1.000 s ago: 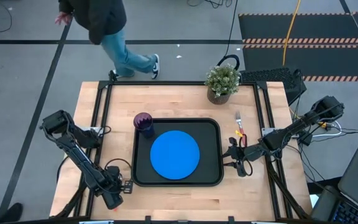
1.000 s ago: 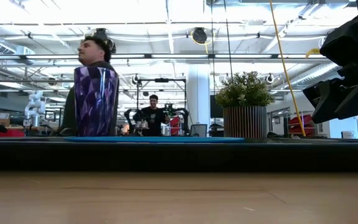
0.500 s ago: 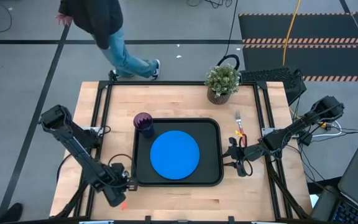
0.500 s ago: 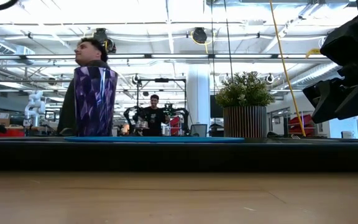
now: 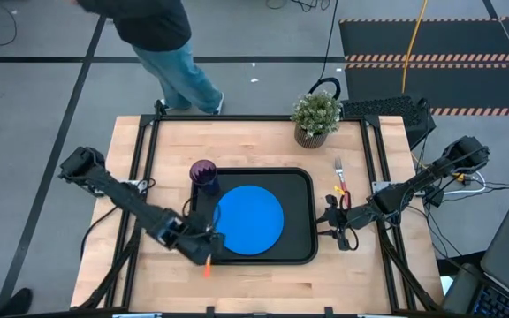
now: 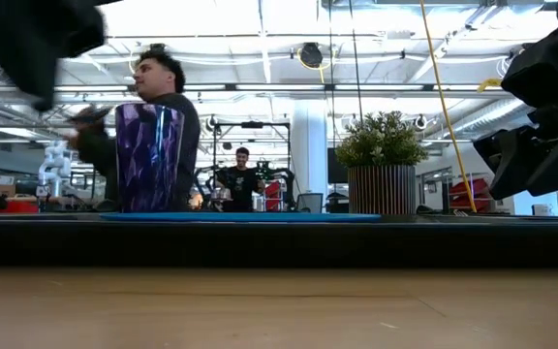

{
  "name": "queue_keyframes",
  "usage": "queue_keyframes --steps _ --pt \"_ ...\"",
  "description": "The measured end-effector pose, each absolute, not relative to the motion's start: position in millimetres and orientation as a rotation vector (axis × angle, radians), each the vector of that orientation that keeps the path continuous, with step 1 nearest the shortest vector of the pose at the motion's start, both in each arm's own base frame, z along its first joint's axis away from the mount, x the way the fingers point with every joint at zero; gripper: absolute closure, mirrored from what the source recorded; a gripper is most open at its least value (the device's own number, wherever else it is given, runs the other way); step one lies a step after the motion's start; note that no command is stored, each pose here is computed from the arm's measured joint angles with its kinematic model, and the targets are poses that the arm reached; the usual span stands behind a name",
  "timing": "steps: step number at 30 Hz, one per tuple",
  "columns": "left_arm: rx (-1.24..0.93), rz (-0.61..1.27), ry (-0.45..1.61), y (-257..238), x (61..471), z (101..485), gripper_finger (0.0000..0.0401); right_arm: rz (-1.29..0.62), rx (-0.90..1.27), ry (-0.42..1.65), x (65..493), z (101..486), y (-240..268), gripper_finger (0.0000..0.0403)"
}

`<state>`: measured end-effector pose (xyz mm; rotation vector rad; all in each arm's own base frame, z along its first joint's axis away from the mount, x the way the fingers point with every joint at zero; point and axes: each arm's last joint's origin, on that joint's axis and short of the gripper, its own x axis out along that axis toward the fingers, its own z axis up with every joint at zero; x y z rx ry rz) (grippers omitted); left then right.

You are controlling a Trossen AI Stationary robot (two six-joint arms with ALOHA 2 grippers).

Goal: Pick and place plate/cup/fork/spoon on tray
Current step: Put the orange spoon on the black serving tray to the right side of the blue plate

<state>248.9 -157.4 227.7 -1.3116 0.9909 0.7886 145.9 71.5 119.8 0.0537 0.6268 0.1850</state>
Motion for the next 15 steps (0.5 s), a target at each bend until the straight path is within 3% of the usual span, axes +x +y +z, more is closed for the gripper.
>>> queue_keyframes --steps 8,15 --pt "-1.302 0.699 0.916 -129.8 284.7 256.9 0.0400 0.101 0.010 0.549 148.1 126.6 67.2 0.0245" --pt "-1.284 0.725 0.933 -110.4 319.8 251.8 0.0400 0.060 -0.056 0.501 150.1 132.4 59.9 0.0245"
